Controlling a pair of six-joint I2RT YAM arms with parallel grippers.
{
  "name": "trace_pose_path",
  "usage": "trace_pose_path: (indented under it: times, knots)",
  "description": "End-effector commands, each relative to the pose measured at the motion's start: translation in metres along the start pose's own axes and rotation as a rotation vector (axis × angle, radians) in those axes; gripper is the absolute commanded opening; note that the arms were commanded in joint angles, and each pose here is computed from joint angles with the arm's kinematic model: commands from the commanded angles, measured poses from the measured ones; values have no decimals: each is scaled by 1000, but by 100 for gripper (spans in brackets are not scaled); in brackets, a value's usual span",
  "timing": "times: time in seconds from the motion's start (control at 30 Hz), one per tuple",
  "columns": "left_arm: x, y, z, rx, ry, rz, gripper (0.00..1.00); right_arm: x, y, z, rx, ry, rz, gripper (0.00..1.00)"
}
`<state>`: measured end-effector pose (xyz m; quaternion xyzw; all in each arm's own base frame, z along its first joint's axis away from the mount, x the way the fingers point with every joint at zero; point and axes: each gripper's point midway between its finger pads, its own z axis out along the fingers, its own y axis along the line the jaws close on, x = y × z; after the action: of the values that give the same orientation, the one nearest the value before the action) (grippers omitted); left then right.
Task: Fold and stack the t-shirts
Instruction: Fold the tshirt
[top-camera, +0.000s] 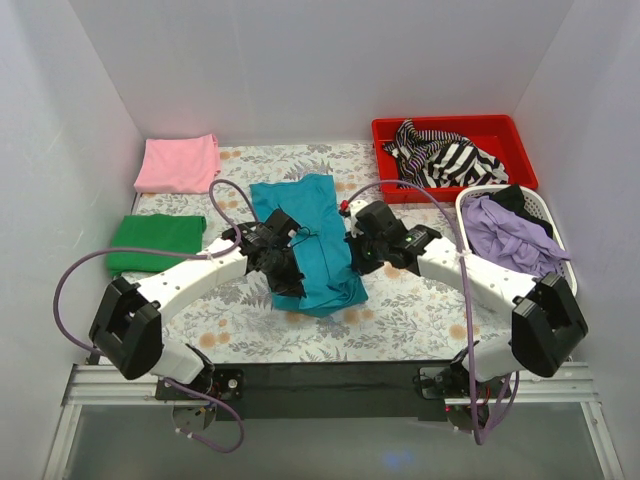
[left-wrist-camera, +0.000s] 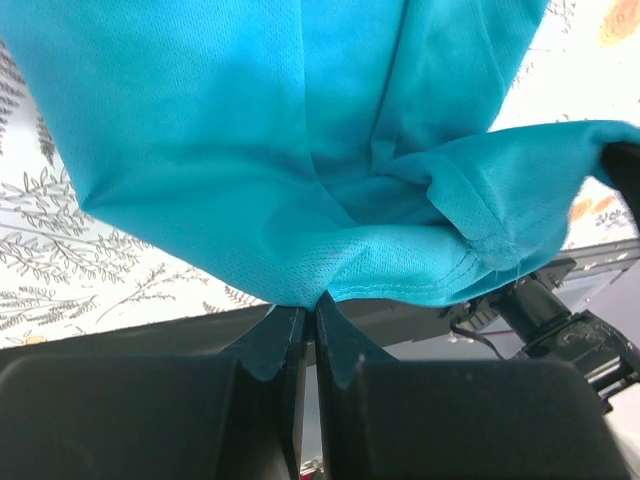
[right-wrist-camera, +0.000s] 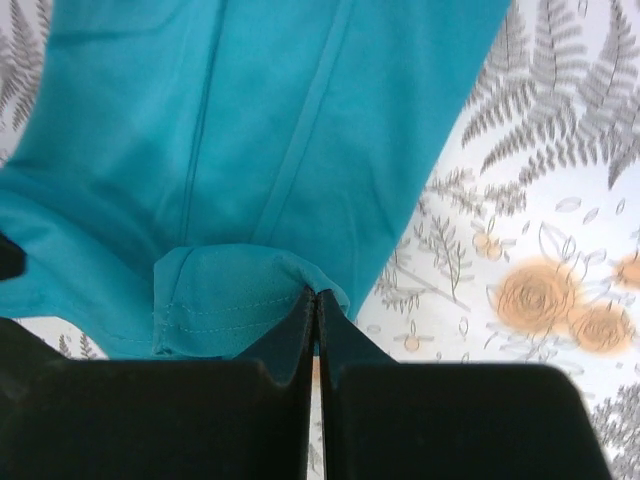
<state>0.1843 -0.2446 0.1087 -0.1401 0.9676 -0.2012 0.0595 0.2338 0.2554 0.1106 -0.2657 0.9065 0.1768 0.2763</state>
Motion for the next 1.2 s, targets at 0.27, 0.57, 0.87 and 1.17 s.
trace_pose_path:
  times: [0.27,0.57,0.87,1.17]
  knots:
    - [-41,15,-13,21,-71,-85,4,-66,-6,26,-39,-82,-65,1]
    - [-59,27,0,0,-75,-124,4,-70,-20,51,-44,-39,-55,1]
    - [-64,47,12,-19,-77,-182,4,-71,-31,73,-56,0,-46,1]
    - [-73,56,26,-34,-66,-202,4,-78,-41,90,-62,13,-43,1]
